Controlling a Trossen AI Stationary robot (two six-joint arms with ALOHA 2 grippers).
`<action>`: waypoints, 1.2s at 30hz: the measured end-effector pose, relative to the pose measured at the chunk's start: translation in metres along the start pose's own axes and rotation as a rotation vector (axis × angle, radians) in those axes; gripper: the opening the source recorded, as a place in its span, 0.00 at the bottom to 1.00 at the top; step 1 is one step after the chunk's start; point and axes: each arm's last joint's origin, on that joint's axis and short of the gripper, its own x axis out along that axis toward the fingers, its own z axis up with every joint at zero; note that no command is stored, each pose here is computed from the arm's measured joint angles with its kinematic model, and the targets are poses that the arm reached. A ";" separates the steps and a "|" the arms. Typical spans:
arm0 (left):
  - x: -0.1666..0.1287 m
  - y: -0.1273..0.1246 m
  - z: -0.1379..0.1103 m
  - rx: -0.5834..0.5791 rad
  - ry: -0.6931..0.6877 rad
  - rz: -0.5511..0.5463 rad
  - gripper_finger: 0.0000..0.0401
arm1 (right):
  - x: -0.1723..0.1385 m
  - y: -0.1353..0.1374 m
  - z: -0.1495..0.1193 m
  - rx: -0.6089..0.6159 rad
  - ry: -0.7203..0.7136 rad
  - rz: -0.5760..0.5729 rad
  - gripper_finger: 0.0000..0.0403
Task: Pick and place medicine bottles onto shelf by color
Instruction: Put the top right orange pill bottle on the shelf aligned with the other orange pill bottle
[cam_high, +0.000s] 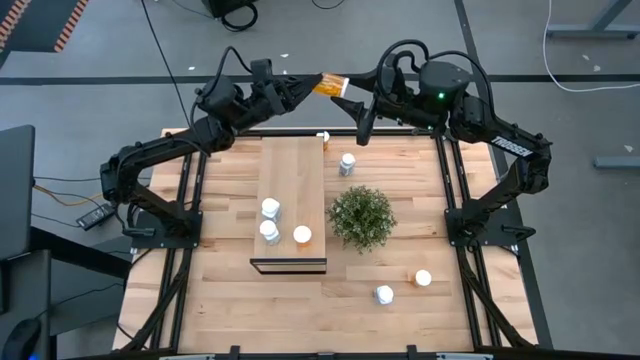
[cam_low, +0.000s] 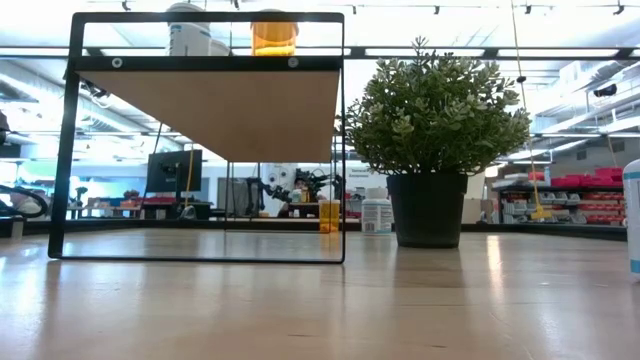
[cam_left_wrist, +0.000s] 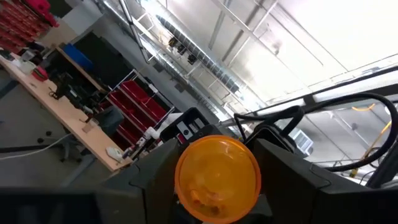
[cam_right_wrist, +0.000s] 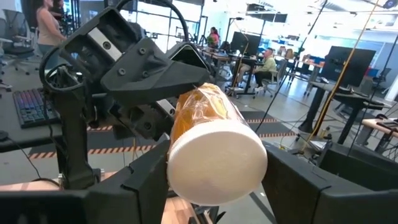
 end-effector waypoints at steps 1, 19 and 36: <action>0.000 0.000 0.000 0.000 0.004 -0.001 0.56 | 0.000 0.000 0.000 0.003 0.001 0.000 0.57; -0.031 -0.007 0.037 0.289 0.164 0.035 0.59 | -0.022 -0.003 -0.014 0.092 0.216 0.016 0.57; -0.101 -0.046 0.055 0.355 0.367 0.239 0.50 | 0.027 0.029 -0.084 0.449 0.737 0.265 0.57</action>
